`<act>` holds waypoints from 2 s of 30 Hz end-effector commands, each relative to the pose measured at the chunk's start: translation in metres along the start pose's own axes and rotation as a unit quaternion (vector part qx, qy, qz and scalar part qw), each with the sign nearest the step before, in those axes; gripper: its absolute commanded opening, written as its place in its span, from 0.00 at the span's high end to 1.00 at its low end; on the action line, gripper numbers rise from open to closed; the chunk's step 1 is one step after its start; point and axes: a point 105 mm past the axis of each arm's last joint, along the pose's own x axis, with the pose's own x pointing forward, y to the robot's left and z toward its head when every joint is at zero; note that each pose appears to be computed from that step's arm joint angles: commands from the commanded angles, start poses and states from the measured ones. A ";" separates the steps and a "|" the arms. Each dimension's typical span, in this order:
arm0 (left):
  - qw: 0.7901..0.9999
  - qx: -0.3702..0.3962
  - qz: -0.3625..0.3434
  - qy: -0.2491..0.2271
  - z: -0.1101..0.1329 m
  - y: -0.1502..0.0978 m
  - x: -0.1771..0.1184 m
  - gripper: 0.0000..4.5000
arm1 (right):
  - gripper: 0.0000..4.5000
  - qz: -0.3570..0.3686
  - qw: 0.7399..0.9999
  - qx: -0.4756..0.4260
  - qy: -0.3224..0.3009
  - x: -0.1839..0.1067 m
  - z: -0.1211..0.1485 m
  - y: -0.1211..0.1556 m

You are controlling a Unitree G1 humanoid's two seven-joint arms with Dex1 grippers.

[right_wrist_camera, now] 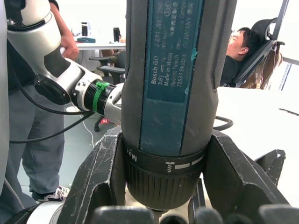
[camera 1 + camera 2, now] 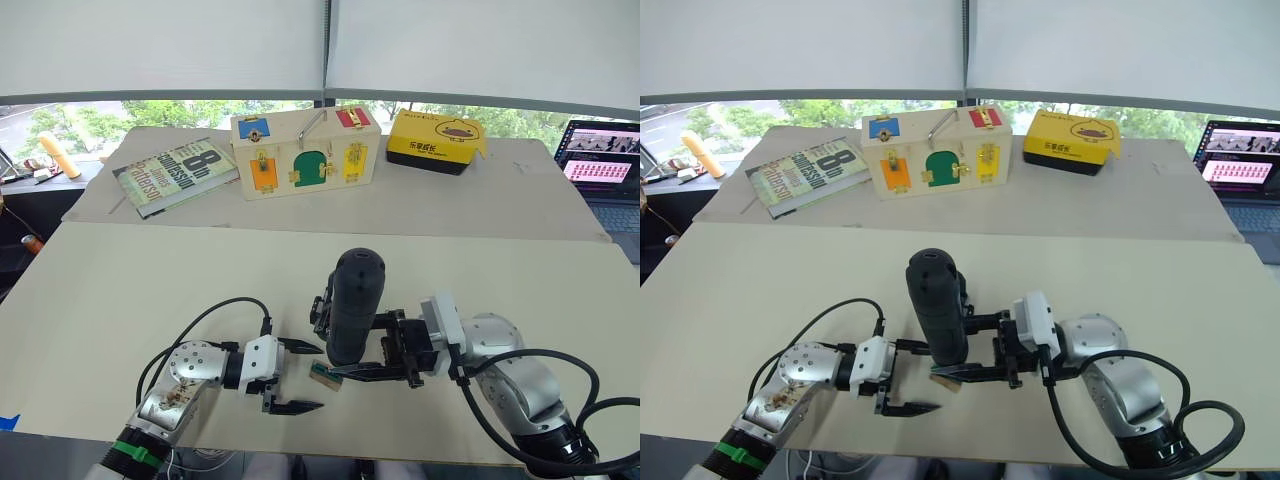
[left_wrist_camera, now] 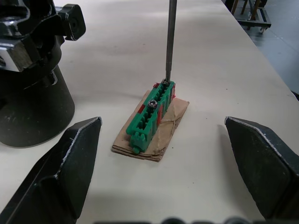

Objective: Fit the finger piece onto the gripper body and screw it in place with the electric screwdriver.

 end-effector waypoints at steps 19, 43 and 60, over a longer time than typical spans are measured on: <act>0.999 -0.029 -0.013 0.014 -0.014 -0.010 0.008 0.00 | 0.58 -0.002 1.000 -0.031 -0.004 0.004 0.008 0.001; 0.999 -0.032 -0.008 0.012 -0.014 -0.011 0.008 0.00 | 0.58 0.004 1.000 -0.019 -0.014 0.006 0.009 0.004; 0.999 -0.032 -0.004 0.014 -0.014 -0.011 0.006 0.00 | 0.58 0.005 0.999 -0.032 -0.026 0.006 0.017 0.004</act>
